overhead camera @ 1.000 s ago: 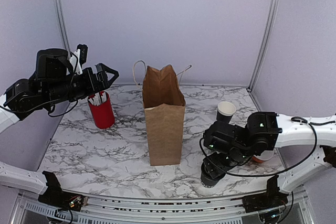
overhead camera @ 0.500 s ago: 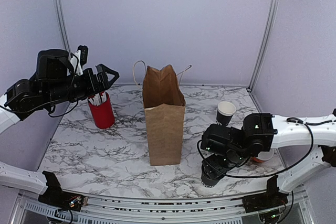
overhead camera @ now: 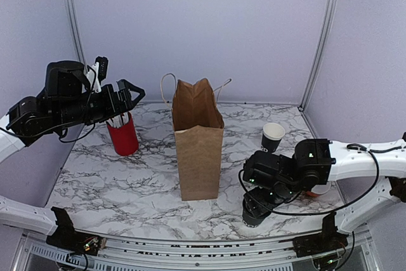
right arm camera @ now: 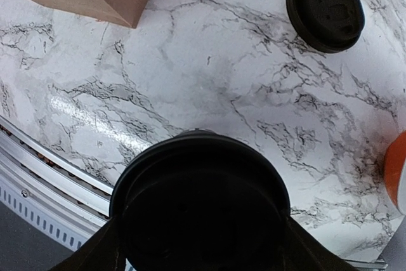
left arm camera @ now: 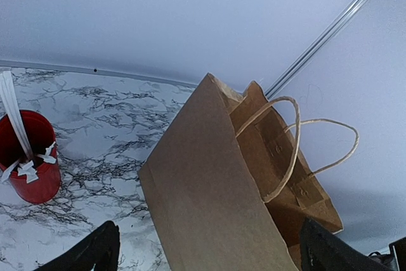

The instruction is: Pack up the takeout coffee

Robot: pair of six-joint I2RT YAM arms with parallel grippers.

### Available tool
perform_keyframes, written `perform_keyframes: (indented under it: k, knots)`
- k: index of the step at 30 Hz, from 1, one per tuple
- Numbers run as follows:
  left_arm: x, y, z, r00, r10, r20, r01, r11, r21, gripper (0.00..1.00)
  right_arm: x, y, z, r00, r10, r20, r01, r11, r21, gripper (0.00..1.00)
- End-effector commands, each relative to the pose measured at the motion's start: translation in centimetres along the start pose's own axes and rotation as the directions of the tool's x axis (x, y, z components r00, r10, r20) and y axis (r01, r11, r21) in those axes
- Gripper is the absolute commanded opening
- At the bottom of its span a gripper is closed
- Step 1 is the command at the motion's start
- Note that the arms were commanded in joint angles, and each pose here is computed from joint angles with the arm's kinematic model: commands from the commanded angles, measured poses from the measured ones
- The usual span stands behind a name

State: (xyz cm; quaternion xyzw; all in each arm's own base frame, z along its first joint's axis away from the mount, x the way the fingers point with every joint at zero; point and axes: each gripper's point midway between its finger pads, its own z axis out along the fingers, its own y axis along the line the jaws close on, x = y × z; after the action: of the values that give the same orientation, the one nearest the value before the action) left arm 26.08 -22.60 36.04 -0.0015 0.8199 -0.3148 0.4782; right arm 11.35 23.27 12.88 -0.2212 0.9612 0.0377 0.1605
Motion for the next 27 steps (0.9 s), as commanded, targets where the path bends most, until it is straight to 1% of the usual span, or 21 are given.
perform_keyframes:
  k: [1, 9, 16, 22, 24, 27]
  knots:
    - [0.2, 0.1, 0.1, 1.000, -0.002, -0.009, 0.003, 1.000, 0.003, 0.99, 0.1, 0.5, -0.1, 1.000, 0.009, 0.001, -0.008, 1.000, -0.021, 0.73]
    - [0.1, -0.2, -0.1, 1.000, -0.001, -0.012, 0.001, 1.000, 0.019, 0.99, -1.0, 0.2, -1.5, 0.998, 0.033, 0.056, -0.031, 0.999, -0.023, 0.67]
    - [0.0, -0.6, -0.4, 1.000, 0.016, -0.012, -0.015, 0.999, 0.041, 0.99, -2.0, 0.1, -2.7, 0.993, 0.056, 0.101, -0.053, 0.998, -0.029, 0.66]
    - [-0.5, -1.3, -1.2, 0.999, 0.033, 0.000, -0.033, 0.996, 0.080, 0.99, -3.8, -0.9, -5.1, 0.981, 0.084, 0.176, -0.085, 0.996, -0.006, 0.66]
    - [-0.6, -2.2, -1.2, 0.999, 0.038, -0.007, -0.037, 0.992, 0.123, 0.97, -4.6, -1.5, -6.2, 0.972, 0.108, 0.211, -0.109, 0.994, -0.009, 0.66]
    - [0.1, -3.4, -0.6, 0.997, 0.053, -0.049, -0.043, 0.984, 0.175, 0.90, -5.9, -2.5, -7.9, 0.954, 0.146, 0.261, -0.142, 0.989, -0.032, 0.65]
